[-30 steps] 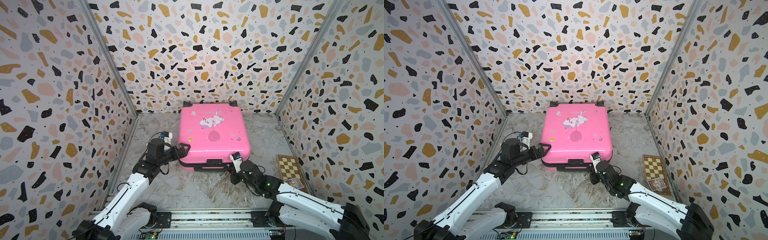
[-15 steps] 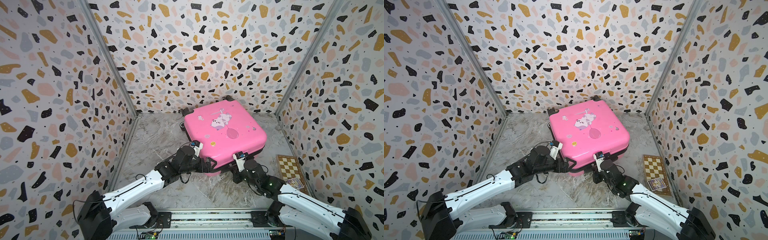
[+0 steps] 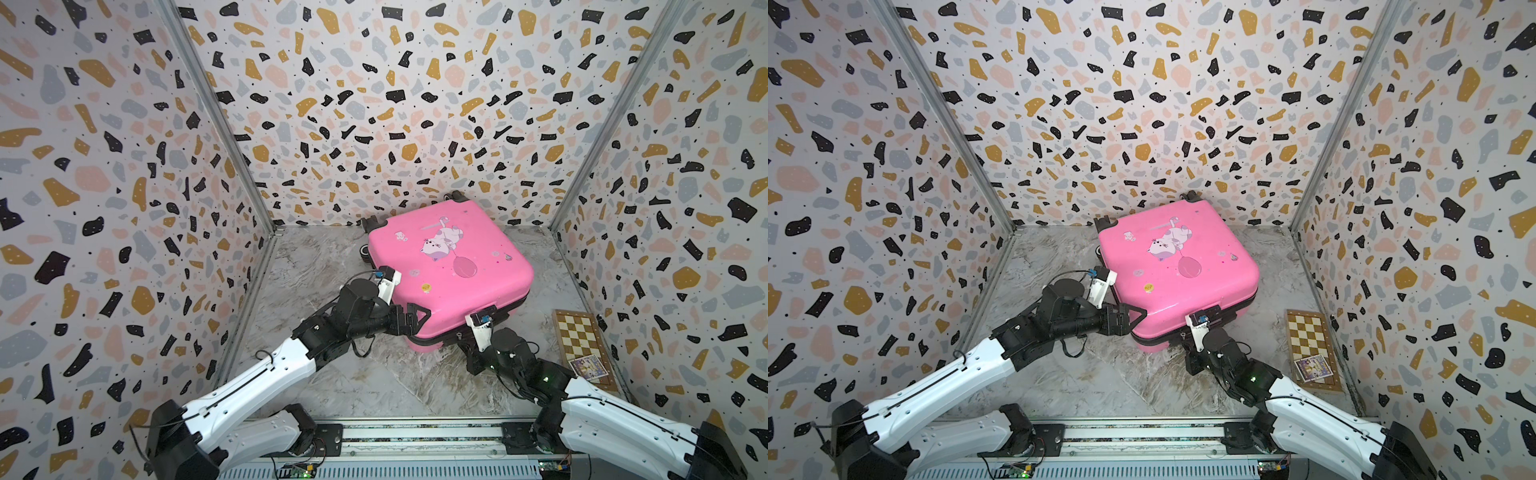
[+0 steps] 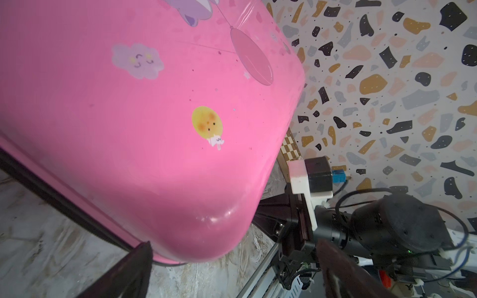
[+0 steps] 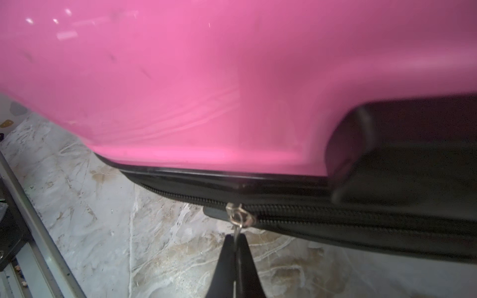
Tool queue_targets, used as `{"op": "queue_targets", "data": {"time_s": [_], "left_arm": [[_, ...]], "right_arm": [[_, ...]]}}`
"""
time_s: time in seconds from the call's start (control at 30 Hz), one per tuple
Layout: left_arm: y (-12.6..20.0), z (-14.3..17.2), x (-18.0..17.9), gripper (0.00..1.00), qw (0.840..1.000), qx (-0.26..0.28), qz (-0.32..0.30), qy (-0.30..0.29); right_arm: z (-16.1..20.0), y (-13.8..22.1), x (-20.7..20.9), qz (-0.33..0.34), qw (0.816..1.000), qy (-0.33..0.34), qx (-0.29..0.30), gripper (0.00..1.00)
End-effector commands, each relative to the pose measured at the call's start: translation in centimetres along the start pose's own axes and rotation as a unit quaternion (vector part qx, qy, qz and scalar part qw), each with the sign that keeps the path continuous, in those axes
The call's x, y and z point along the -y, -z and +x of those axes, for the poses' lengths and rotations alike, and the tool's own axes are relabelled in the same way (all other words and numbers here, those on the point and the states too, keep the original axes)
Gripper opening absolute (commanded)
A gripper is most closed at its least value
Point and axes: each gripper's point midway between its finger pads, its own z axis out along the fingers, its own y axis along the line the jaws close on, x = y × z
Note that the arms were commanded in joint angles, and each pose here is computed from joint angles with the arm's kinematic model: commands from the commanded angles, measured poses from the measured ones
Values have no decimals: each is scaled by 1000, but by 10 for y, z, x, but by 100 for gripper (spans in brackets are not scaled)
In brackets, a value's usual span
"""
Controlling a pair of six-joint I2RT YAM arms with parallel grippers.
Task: Open the suitcase zippers
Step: Adjust the suitcase at the center of the board.
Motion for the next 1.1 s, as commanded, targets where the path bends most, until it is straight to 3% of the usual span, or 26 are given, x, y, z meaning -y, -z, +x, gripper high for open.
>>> {"op": "queue_targets", "data": {"time_s": [0.0,0.3,0.83,0.93,1.07], "left_arm": [[-14,4,17,99,998,-37,49,-15],[-35,23,27,99,992,-46,112,34],[-68,49,77,96,985,-27,168,-3],[-57,42,80,94,985,-5,171,-12],[-11,22,69,100,992,44,111,-41]], "right_arm": [[-17,8,-38,-66,997,25,34,0],[-14,5,-59,-81,995,40,41,0],[-13,14,-42,-53,996,6,64,0],[-10,14,-36,-39,997,-5,63,0],[-2,17,-31,-35,998,-17,53,0]]}}
